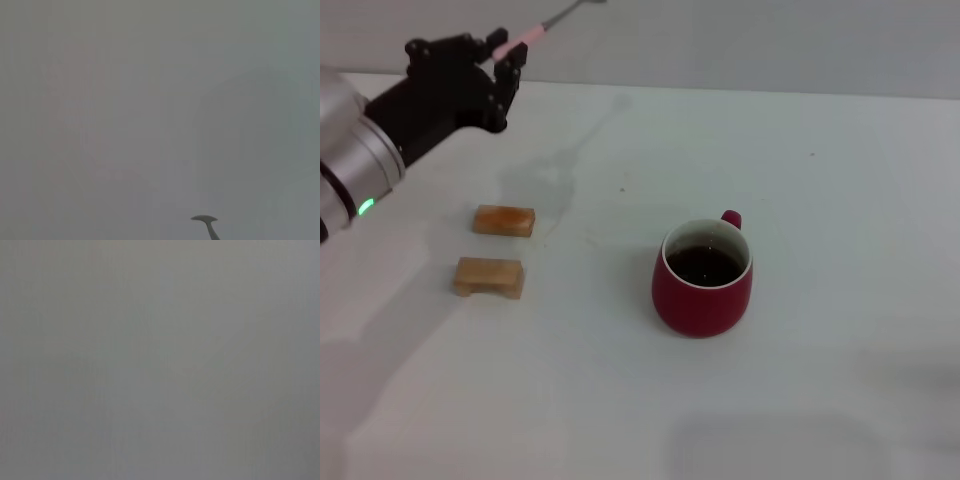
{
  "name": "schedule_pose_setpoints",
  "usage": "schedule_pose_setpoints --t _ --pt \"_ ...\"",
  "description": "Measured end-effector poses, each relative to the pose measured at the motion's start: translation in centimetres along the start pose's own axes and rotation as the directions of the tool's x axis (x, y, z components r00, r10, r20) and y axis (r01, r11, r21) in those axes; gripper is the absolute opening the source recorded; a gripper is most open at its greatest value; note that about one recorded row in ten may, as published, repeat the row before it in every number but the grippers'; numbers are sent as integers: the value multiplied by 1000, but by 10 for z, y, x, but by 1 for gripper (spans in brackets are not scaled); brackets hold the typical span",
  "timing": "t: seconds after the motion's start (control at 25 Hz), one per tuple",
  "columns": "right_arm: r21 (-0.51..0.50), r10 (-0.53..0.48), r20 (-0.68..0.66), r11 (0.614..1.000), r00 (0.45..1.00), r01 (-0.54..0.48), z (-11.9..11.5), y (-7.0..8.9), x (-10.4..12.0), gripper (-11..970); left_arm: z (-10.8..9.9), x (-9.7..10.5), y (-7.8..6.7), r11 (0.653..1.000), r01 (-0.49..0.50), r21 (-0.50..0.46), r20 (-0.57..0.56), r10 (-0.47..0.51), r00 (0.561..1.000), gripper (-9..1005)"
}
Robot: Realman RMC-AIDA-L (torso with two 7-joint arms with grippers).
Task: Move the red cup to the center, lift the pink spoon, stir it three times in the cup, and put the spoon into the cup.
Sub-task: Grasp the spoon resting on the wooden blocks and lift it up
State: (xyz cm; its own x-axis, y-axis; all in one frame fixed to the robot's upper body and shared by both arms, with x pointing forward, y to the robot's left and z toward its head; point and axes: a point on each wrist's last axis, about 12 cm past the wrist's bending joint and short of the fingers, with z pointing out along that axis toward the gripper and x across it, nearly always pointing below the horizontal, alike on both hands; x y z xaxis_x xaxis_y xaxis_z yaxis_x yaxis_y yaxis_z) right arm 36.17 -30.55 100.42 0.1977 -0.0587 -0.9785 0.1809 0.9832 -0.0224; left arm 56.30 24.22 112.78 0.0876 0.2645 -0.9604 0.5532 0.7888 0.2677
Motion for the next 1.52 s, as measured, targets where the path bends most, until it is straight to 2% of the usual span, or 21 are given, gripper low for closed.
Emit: schedule_pose_setpoints --t 0.2,0.44,0.56,0.64,0.76,0.84,0.92,1.08,1.16,1.2,1.28,1.4,1.52 --pt "7 14 2 1000 1000 -14 0 -1 0 -1 5 -15 3 999 -43 -4 -2 43 999 175" --pt "4 24 8 1000 1000 -24 3 0 0 -1 5 -3 3 979 -186 -81 7 188 982 175" --pt "-1 26 11 1000 1000 -26 6 1 0 -1 4 1 4 969 -221 -115 20 224 974 175" --pt "-4 28 10 1000 1000 -28 7 2 0 -1 3 5 4 954 -262 -146 45 271 962 175" --pt "-7 30 11 1000 999 -30 9 3 0 -1 -4 19 -2 908 -364 -210 129 394 910 175" --pt "-10 32 13 999 999 -32 10 4 0 -1 -11 25 -4 877 -389 -281 196 450 871 175" --pt "-12 34 14 999 999 -33 11 5 0 -1 -16 26 -6 861 -382 -337 241 471 849 175" --pt "-20 36 19 999 999 -35 14 6 0 -1 -18 20 -6 875 -317 -367 268 426 864 176" --pt "-26 39 21 999 999 -38 15 8 0 -1 -21 17 -7 886 -243 -395 288 370 883 176" --pt "-30 40 18 999 999 -39 17 9 0 -1 -22 11 -10 900 -131 -415 338 286 897 176" --pt "-32 40 14 999 999 -40 17 9 1 -1 -21 8 -10 904 -95 -418 351 257 901 176" --pt "-34 41 11 999 999 -40 17 9 1 -1 -16 -8 -7 921 28 -387 345 117 931 176" --pt "-36 38 10 999 999 -38 17 9 1 -1 -9 -17 -7 941 84 -327 281 12 960 176"
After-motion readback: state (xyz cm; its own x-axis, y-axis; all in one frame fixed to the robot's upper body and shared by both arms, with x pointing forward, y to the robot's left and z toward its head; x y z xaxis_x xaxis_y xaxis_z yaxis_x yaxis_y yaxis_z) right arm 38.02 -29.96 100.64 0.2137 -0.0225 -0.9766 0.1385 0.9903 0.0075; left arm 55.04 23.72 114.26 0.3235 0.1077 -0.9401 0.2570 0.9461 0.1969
